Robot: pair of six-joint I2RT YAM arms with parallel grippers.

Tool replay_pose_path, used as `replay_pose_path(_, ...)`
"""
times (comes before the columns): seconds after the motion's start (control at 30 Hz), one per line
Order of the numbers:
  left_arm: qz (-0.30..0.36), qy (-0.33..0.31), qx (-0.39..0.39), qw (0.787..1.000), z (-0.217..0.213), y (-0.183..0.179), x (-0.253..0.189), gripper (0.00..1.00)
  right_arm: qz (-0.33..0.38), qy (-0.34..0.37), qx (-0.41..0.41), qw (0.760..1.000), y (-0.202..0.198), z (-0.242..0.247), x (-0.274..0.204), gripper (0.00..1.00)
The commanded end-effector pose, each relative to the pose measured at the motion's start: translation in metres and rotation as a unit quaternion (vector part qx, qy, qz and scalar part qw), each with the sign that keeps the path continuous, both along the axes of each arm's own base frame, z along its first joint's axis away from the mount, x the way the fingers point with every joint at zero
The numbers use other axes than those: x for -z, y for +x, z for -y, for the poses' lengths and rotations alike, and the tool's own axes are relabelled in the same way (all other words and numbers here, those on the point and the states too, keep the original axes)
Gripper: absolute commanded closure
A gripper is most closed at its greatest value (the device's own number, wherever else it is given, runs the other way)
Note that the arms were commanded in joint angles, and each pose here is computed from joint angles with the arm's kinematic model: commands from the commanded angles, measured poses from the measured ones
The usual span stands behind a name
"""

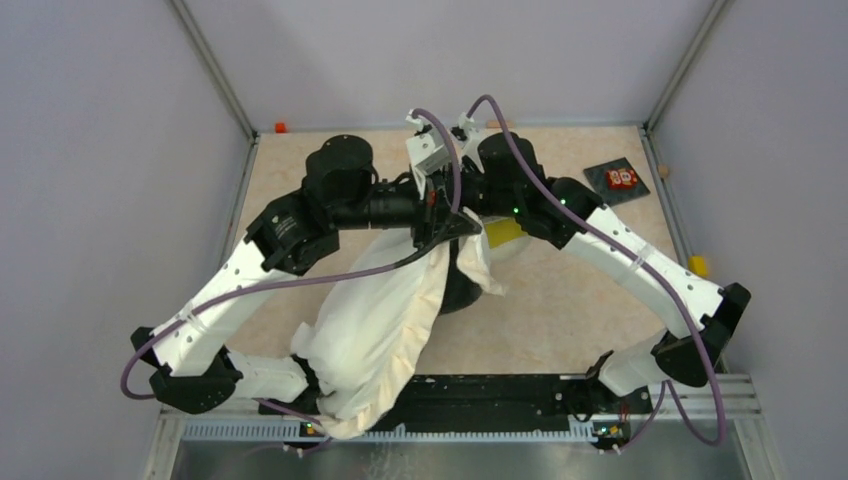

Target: Put the pillow into the pillowcase

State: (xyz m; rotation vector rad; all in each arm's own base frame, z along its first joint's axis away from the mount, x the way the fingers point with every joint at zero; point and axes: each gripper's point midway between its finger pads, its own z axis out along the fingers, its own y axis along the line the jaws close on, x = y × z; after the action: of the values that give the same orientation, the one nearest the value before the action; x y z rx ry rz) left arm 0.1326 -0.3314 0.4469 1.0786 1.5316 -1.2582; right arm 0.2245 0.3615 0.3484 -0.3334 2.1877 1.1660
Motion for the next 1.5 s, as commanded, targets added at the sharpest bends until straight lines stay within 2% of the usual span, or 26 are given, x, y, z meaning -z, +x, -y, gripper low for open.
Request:
replay_pose_path(0.0,0.061,-0.078,-0.125,0.987,-0.002,0.059,-0.062,1.0,0.018,0.08,0.018,0.996,-0.009,0.002,-0.043,1.0)
replay_pose_path(0.13,0.0,-0.085,-0.226,0.97,-0.034,0.12,-0.057,1.0,0.017,0.061,0.035,0.997,-0.01,0.011,-0.029,1.0)
replay_pose_path(0.2,-0.045,-0.081,-0.277,0.956,-0.056,0.154,-0.04,1.0,0.019,0.043,0.052,0.998,-0.007,0.018,-0.019,1.0)
replay_pose_path(0.3,-0.097,-0.054,-0.313,0.943,-0.076,0.197,-0.006,1.0,0.033,0.007,0.087,0.996,0.005,0.03,-0.01,1.0)
replay_pose_path(0.5,-0.178,-0.027,-0.345,0.921,-0.1,0.266,0.054,1.0,0.048,-0.047,0.102,0.992,0.038,0.021,-0.003,1.0)
replay_pose_path(0.6,-0.211,-0.009,-0.341,0.916,-0.102,0.293,0.084,1.0,0.027,-0.057,0.094,0.994,0.058,0.013,0.015,1.0)
replay_pose_path(0.73,-0.228,-0.004,-0.304,0.925,-0.087,0.313,0.109,0.97,0.007,-0.082,0.133,0.988,0.101,0.03,0.048,1.0)
replay_pose_path(0.87,-0.211,-0.019,-0.294,0.932,-0.071,0.326,0.109,0.79,-0.028,-0.107,0.17,0.979,0.143,0.058,0.098,1.0)
replay_pose_path(1.03,-0.147,-0.029,-0.296,0.943,-0.046,0.322,0.076,0.28,-0.048,-0.118,0.196,0.972,0.181,0.088,0.144,1.0)
replay_pose_path(1.13,-0.116,-0.021,-0.319,0.94,-0.038,0.314,0.061,0.1,-0.058,-0.134,0.219,0.965,0.202,0.107,0.163,1.0)
replay_pose_path(1.2,-0.108,-0.009,-0.343,0.933,-0.04,0.307,0.061,0.03,-0.071,-0.136,0.231,0.961,0.214,0.121,0.174,0.99)
replay_pose_path(1.23,-0.11,0.001,-0.362,0.926,-0.043,0.304,0.067,0.01,-0.073,-0.139,0.236,0.959,0.22,0.128,0.178,0.92)
replay_pose_path(1.33,-0.124,0.028,-0.411,0.903,-0.058,0.289,0.093,0.02,-0.062,-0.164,0.258,0.95,0.234,0.151,0.181,0.58)
replay_pose_path(1.37,-0.126,0.037,-0.423,0.897,-0.063,0.282,0.103,0.02,-0.056,-0.174,0.265,0.947,0.238,0.158,0.18,0.5)
replay_pose_path(1.4,-0.127,0.047,-0.435,0.89,-0.066,0.275,0.114,0.02,-0.051,-0.185,0.272,0.943,0.241,0.164,0.178,0.43)
replay_pose_path(1.47,-0.136,0.067,-0.437,0.887,-0.067,0.258,0.138,0.03,-0.035,-0.215,0.295,0.93,0.249,0.18,0.171,0.36)
